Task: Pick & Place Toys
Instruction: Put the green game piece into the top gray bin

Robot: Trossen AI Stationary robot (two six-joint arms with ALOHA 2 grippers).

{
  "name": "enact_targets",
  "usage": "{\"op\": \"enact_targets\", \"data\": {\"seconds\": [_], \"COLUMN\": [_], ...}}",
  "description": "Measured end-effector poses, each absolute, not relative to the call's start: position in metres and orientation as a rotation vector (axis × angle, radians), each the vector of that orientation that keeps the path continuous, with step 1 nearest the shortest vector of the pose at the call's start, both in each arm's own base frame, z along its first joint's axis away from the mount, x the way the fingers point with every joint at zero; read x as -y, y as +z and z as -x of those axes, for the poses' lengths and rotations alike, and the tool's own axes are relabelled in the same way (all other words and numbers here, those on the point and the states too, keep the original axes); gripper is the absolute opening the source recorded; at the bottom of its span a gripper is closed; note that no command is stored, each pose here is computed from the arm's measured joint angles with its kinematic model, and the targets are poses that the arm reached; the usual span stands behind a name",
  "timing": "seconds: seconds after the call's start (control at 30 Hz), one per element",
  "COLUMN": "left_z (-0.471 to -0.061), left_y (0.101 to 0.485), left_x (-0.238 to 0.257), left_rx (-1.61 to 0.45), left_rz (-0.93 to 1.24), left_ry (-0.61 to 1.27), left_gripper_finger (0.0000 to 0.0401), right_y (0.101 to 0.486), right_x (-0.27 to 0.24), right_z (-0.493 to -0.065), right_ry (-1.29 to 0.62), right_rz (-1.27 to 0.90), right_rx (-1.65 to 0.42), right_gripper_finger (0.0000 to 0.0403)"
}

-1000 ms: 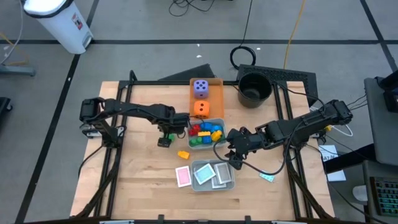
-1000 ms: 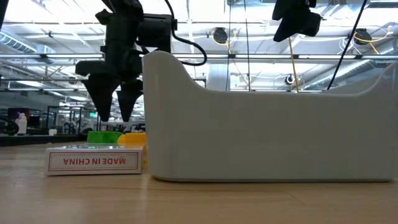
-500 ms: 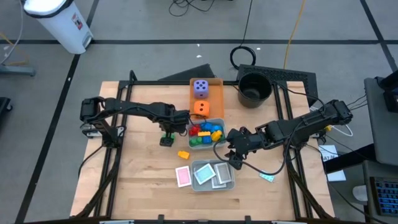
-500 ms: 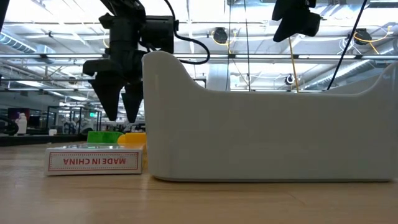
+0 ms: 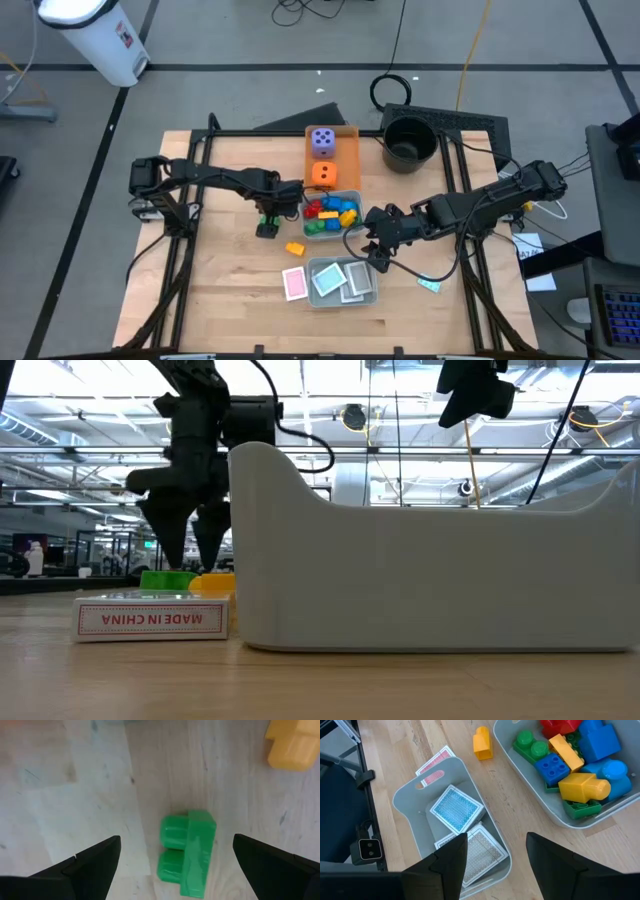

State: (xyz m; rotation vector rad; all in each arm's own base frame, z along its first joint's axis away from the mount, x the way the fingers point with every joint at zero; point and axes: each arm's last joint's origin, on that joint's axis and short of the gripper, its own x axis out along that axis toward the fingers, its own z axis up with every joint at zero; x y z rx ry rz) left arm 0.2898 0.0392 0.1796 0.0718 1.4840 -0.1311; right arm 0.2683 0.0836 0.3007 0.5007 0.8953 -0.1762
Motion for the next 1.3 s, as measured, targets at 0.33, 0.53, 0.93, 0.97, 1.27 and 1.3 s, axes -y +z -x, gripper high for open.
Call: {"op": "enact_targets", "data": {"seconds": [0.33, 0.53, 0.93, 0.97, 1.27, 1.3], "left_z": [-0.283, -0.282, -0.283, -0.283, -0.283, -0.283], "left_y": [0.163, 0.158, 0.157, 0.157, 0.157, 0.157], "left_x": [-0.030, -0.028, -0.029, -0.029, -0.029, -0.029], "left_rx": [-1.488, -1.477, -1.479, -1.479, -1.480, -1.480], "left_rz": [-0.062, -0.050, -0.041, -0.035, 0.003, 0.007], "left_ry": [-0.137, -0.122, -0.055, -0.049, -0.006, -0.003], "left_gripper_finger": [0.0392, 0.0392, 0.0375, 0.0365, 0.0254, 0.0244], "right_y": [0.301, 0.301, 0.301, 0.301, 0.301, 0.301], "right_x": [-0.084, -0.084, -0.083, -0.084, -0.084, -0.084], "right_z": [-0.268, -0.268, -0.268, -0.268, -0.268, -0.268], "right_ry": [-0.171, -0.171, -0.171, -0.170, -0.169, -0.169], "right_rz": [-0.491, -0.490, -0.490, -0.491, -0.492, -0.492], "right_rx": [-0.896, -0.896, -0.896, -0.896, -0.897, -0.897], "right_gripper_finger": [0.0196, 0.0196, 0.0196, 0.0196, 0.0196, 0.0196]}}
